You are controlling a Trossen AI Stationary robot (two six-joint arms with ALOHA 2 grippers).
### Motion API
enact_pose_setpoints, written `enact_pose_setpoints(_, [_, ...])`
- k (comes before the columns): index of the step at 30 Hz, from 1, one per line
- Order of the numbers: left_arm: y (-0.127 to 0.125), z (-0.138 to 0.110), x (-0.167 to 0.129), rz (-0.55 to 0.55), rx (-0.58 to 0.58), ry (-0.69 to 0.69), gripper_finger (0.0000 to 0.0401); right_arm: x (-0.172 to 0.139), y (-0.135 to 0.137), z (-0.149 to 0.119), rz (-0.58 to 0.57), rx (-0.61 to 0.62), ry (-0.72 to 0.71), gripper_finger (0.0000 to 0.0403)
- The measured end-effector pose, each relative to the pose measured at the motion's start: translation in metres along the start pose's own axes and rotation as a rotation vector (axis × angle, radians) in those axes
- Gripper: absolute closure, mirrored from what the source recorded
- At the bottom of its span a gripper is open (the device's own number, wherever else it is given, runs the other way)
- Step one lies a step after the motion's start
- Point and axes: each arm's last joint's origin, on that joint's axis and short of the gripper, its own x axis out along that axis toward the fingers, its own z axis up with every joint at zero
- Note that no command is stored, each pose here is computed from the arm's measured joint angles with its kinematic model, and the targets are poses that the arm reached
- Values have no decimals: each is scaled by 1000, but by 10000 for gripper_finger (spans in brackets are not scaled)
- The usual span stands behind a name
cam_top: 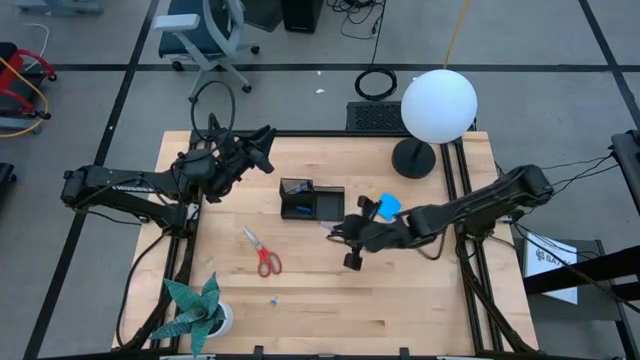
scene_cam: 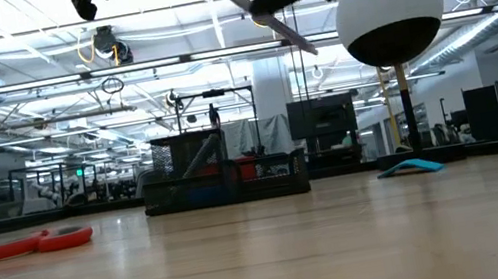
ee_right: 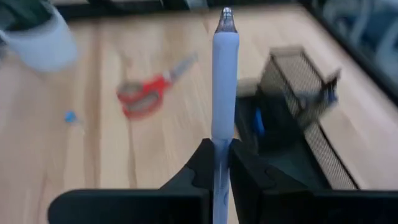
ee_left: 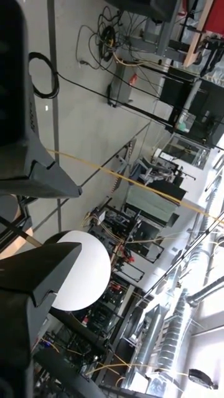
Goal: Pick and place office supplies into organizer
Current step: Put the white pen into the desk organizer
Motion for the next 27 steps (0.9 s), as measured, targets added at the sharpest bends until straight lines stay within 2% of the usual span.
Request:
enact_pose_setpoints(5, [0,0,0,0,0,0,270,-10,-18,-8,73,-20,-247,385])
enact_pose_setpoints(12, [0,0,0,0,0,0,269,-17,-52,-9,133,31,-534,385])
enact_pose_setpoints(18, [0,0,0,0,0,0,270,-17,-68,-1,190,22,-634,385])
enact_pose_setpoints(24, [0,0,0,0,-8,0,269,-16,-69,-1,204,-16,-630,385])
enact_pose_setpoints(27, [0,-1,0,4,72,11,270,-16,-69,-2,222,-27,-622,385])
